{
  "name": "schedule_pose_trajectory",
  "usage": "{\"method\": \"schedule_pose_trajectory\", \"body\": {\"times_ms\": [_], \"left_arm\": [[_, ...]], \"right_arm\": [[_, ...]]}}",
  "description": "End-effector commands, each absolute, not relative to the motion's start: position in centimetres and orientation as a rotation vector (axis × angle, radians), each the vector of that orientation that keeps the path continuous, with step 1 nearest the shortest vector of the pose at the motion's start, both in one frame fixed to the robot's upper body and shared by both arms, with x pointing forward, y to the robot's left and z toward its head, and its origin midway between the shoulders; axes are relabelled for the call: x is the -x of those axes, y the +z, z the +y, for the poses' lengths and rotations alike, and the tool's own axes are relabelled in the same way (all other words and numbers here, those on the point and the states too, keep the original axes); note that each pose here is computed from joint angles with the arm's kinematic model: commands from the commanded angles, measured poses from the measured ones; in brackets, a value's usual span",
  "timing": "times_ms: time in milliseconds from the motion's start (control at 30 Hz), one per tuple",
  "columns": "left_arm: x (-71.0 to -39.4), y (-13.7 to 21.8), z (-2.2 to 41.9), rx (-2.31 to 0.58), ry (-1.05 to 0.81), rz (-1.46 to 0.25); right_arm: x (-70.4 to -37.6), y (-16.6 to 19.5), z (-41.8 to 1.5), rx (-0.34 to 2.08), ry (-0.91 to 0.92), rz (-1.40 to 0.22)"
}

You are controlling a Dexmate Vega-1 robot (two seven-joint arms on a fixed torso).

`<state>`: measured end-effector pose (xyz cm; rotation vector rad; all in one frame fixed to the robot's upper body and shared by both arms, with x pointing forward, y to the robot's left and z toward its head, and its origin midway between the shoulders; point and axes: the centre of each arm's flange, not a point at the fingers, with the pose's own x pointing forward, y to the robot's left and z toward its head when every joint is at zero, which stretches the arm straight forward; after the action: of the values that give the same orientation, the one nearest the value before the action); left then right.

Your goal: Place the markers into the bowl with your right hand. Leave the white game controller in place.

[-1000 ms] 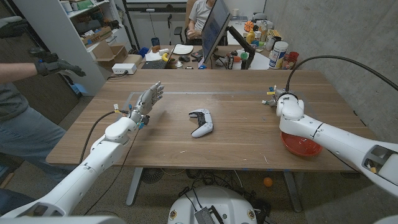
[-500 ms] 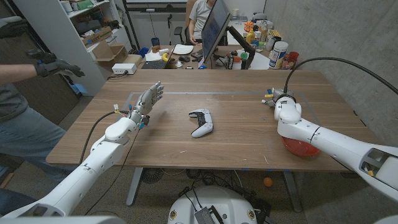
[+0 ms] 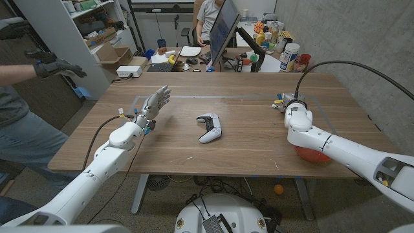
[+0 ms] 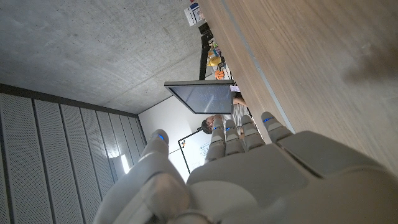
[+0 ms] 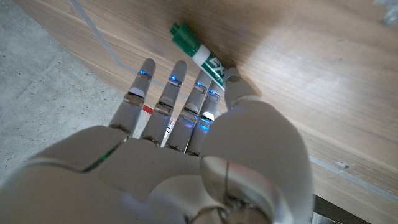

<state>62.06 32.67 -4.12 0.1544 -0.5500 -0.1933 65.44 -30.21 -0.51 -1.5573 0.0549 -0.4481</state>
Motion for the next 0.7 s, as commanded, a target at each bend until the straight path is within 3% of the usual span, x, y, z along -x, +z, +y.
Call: {"method": "schedule_pose_trajectory", "body": {"times_ms": [33,700], "left_arm": [[-62.4,-4.0,32.6,-0.156,-0.207,-0.547],[-62.8,-4.0,32.8,-0.15,-0.212,-0.55]], "right_arm": [[-64.8,0.4,-30.0,1.551,-0.456,0.038],[-62.9,3.8,-29.0,1.57,-0.502,-0.016]]}}
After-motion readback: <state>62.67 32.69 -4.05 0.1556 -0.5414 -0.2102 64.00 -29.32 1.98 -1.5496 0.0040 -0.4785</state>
